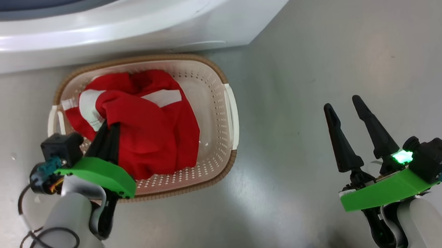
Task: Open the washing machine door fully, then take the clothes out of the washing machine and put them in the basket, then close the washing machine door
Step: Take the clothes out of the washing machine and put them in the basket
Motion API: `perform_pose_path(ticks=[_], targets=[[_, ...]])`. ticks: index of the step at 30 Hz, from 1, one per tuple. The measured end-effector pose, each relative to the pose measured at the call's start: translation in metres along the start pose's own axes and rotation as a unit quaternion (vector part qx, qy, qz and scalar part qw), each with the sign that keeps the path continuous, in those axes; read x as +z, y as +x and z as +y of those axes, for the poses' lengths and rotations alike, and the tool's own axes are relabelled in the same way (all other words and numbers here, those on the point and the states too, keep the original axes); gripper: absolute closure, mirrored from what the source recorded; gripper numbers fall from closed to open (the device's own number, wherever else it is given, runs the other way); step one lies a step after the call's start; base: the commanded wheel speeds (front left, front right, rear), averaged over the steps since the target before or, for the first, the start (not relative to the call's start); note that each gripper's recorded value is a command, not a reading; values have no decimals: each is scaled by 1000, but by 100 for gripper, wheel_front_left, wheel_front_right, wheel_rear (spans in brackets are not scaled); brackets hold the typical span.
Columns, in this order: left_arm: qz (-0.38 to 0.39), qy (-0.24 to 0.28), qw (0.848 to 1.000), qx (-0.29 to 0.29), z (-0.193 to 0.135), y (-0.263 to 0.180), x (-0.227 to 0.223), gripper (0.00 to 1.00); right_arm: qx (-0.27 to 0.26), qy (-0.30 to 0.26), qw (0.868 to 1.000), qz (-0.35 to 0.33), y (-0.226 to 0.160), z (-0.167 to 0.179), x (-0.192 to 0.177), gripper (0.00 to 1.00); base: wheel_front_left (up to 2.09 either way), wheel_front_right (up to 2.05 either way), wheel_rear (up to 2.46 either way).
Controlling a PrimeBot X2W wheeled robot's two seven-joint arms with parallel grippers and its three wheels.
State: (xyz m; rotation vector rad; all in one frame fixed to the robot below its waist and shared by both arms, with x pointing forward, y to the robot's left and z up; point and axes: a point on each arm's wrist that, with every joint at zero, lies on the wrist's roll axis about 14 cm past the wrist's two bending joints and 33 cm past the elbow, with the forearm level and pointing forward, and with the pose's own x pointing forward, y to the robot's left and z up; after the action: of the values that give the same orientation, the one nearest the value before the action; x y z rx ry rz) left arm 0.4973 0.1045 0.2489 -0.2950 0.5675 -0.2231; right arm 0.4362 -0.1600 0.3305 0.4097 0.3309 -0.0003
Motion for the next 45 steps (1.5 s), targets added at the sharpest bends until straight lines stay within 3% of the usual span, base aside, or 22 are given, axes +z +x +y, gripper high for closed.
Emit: perform_pose_path(ticks=[12,15,16,17,28,45], targets=[[90,-3,996,5,9,9,-57,100,-5,0,1000,20,7,-6,-17,0,0,0,0],[98,-5,995,4,8,9,-62,63,-6,-1,1000,20,6,-7,-17,0,0,0,0],[97,-6,995,3,8,10,-60,15,-5,-1,1000,19,6,-7,-16,0,0,0,0],[94,-6,996,3,8,10,-57,0,-5,-1,1000,18,6,-6,-16,0,0,0,0],[53,-14,998,6,5,6,-23,0,4,-2,1000,0,4,2,0,0,0,0,0],[-60,-17,998,22,1,-51,50,0,20,-11,999,-41,-24,20,38,0,0,0,0]])
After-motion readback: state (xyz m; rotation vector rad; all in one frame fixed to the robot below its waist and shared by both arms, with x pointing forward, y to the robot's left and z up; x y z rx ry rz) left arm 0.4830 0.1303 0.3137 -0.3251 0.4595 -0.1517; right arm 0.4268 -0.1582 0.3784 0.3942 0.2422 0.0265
